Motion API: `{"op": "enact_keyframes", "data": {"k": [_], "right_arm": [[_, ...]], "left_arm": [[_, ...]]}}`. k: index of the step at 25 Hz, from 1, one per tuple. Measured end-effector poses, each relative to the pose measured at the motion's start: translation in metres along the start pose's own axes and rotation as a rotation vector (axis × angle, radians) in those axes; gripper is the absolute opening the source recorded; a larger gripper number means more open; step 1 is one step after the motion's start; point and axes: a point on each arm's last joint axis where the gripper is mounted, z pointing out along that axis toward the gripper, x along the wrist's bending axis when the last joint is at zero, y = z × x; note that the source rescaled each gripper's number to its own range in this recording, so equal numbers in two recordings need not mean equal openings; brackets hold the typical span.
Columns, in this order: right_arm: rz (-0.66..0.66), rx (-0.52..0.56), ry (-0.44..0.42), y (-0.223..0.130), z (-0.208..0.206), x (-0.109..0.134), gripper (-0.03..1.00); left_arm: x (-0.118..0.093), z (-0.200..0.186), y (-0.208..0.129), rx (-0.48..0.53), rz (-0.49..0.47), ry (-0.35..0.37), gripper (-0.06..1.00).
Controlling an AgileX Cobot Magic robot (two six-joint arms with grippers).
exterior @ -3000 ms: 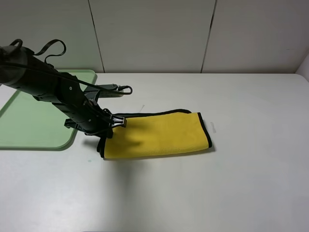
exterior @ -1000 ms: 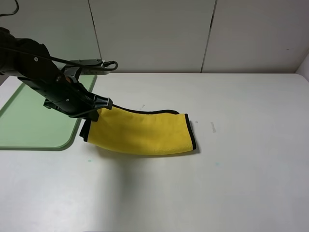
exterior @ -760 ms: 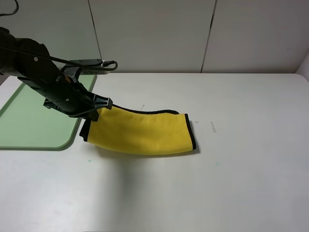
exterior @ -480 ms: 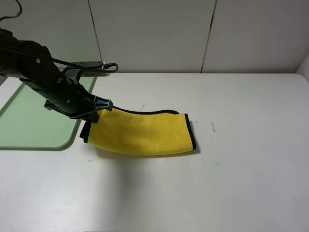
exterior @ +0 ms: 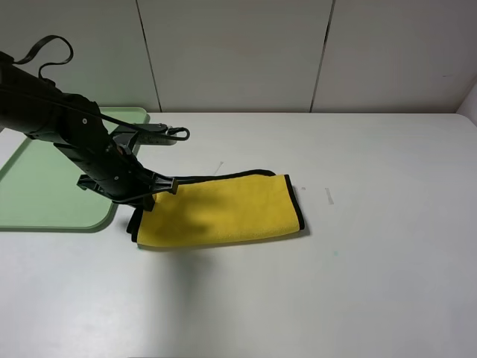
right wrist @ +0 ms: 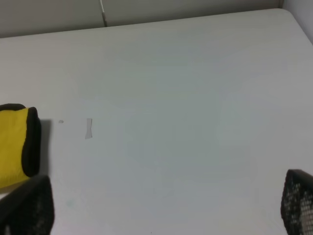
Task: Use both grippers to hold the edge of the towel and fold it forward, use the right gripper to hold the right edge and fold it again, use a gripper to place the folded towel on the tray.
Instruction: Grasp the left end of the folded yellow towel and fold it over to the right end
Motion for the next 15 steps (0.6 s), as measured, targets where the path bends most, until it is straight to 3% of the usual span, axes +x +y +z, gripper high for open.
{"op": "enact_keyframes", "data": {"k": [7,10,12,15], "right_arm": [[0.000,0.000,0.000,0.000,0.000,0.000,1.00],[0.000,0.000,0.001,0.000,0.000,0.000,1.00],[0.001,0.000,0.002,0.000,0.000,0.000,1.00],[0.001,0.000,0.002,0.000,0.000,0.000,1.00]], "left_arm": [[0.001,0.012,-0.001,0.012,-0.002,0.006,0.03],[0.001,0.014,-0.001,0.012,-0.002,0.007,0.08],[0.001,0.014,-0.001,0.010,0.001,0.008,0.19],[0.002,0.014,-0.001,0.008,0.022,0.011,0.45]]}}
